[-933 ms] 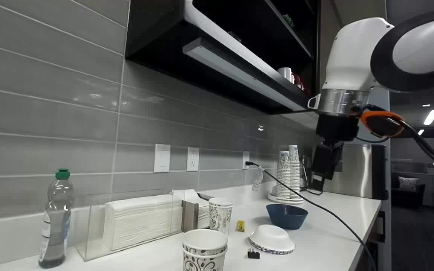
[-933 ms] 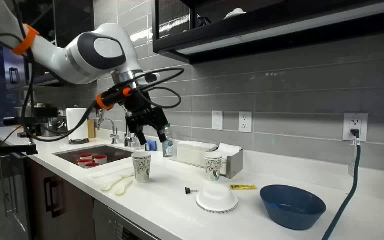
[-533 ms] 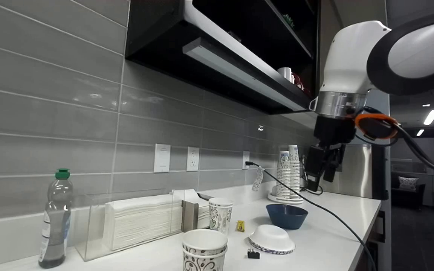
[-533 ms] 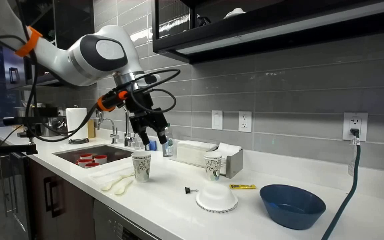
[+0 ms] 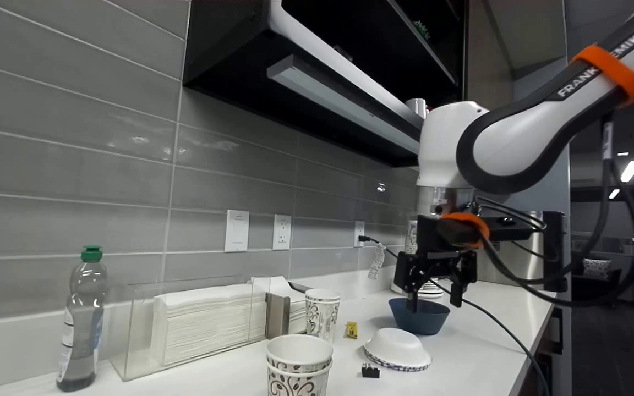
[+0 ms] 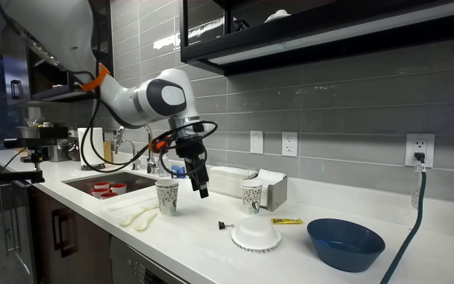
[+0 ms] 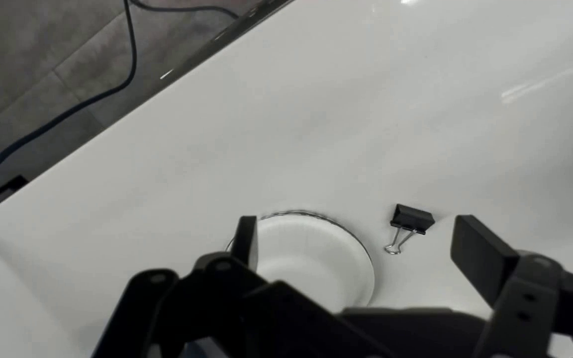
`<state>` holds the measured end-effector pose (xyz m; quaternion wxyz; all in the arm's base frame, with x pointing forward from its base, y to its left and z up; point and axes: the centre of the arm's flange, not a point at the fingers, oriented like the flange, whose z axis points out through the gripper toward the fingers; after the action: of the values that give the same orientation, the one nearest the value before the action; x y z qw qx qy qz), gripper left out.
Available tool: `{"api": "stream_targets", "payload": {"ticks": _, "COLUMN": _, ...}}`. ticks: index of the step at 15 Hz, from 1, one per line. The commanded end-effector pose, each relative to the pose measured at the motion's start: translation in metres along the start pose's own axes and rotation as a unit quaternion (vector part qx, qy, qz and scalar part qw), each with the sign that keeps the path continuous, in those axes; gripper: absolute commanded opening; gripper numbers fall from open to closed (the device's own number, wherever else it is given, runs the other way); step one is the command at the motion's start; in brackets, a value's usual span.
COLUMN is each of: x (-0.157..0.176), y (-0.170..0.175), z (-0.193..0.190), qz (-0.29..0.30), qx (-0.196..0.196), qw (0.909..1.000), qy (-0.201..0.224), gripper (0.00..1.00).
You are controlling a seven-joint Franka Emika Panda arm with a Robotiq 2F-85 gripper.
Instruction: Move the black object to the shelf above the counter
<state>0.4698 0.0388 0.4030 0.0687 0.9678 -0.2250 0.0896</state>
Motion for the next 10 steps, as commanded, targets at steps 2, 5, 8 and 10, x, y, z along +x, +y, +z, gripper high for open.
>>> {"api": "stream_targets", "payload": {"ticks": 2, "x": 0.047, "y": -0.044, "z": 0.043, "qz": 0.098, "qx": -0.016, "qw": 0.992, "qy": -0.079, "gripper": 1.0}}
{"api": "stream_targets", "payload": {"ticks": 5, "x": 0.026, "y": -0.025, "z": 0.045, "qz": 0.063, "qx": -0.015, "qw": 0.9963, "qy": -0.057, "gripper": 1.0}}
{"api": "stream_targets", "payload": {"ticks": 8, "x": 0.025, "y": -0.023, "z": 0.039, "qz": 0.063, "qx": -0.013, "qw": 0.9965, "qy": -0.052, "gripper": 1.0}}
{"api": "stream_targets", "payload": {"ticks": 10, "x": 0.03, "y": -0.028, "z": 0.055, "qz": 0.077, "qx": 0.037, "qw": 0.9942, "qy": -0.065, "gripper": 1.0}}
